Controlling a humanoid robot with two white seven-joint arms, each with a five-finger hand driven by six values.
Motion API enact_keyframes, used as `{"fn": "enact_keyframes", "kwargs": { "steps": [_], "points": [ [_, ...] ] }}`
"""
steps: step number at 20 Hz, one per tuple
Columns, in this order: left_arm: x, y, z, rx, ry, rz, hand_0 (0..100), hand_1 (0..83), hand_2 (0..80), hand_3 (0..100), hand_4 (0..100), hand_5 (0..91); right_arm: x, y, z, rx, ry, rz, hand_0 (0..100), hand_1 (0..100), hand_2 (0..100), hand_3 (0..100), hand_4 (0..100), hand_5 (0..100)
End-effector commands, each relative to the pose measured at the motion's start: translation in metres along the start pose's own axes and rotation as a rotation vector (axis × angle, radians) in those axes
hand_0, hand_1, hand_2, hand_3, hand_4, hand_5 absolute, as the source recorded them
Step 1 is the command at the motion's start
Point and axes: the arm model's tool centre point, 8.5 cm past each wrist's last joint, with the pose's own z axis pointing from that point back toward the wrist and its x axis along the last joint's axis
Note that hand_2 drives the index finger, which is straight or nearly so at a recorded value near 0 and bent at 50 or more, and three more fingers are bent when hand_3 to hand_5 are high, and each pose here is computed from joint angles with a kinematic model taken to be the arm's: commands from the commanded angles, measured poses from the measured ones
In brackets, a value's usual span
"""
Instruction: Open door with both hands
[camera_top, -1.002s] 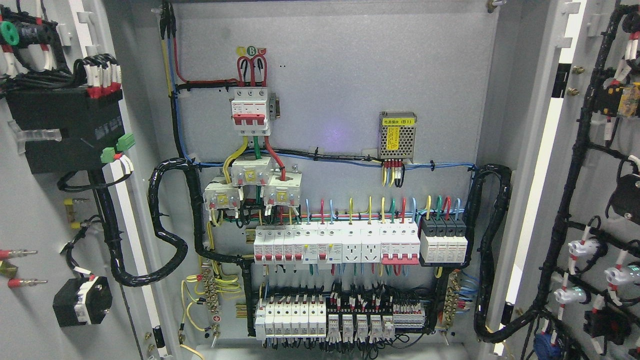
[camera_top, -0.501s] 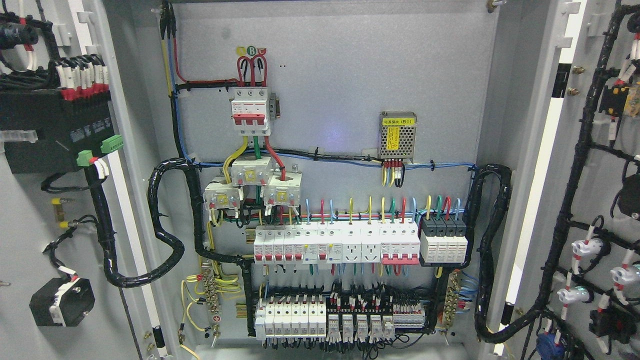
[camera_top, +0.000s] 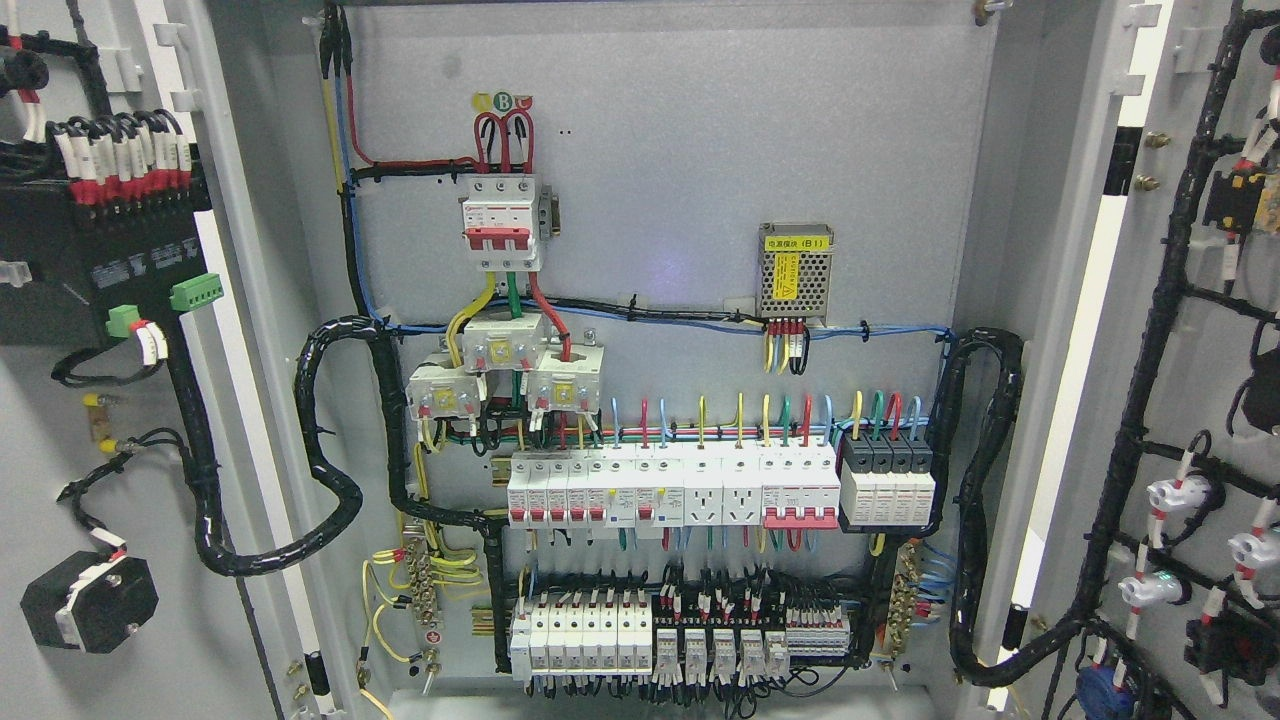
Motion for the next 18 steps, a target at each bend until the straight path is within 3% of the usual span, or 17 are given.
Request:
{"fn": "enact_keyframes", "kwargs": {
  "steps": [1,18],
  "points": [
    [0.003,0.040,-0.008,0.010,-0.057,-0.093,0,0.0,0.0,0,3,0.0,0.023,-0.005,0.004,-0.031,-0.213,0.099,11,0,0,0,0,0],
    [-0.038,0.099,-0.030,0.125,0.112,-0.150,0,0.0,0.0,0,3,0.0,0.018,-0.012,0.001,-0.036,-0.215,0.110,11,0,0,0,0,0]
  ]
}}
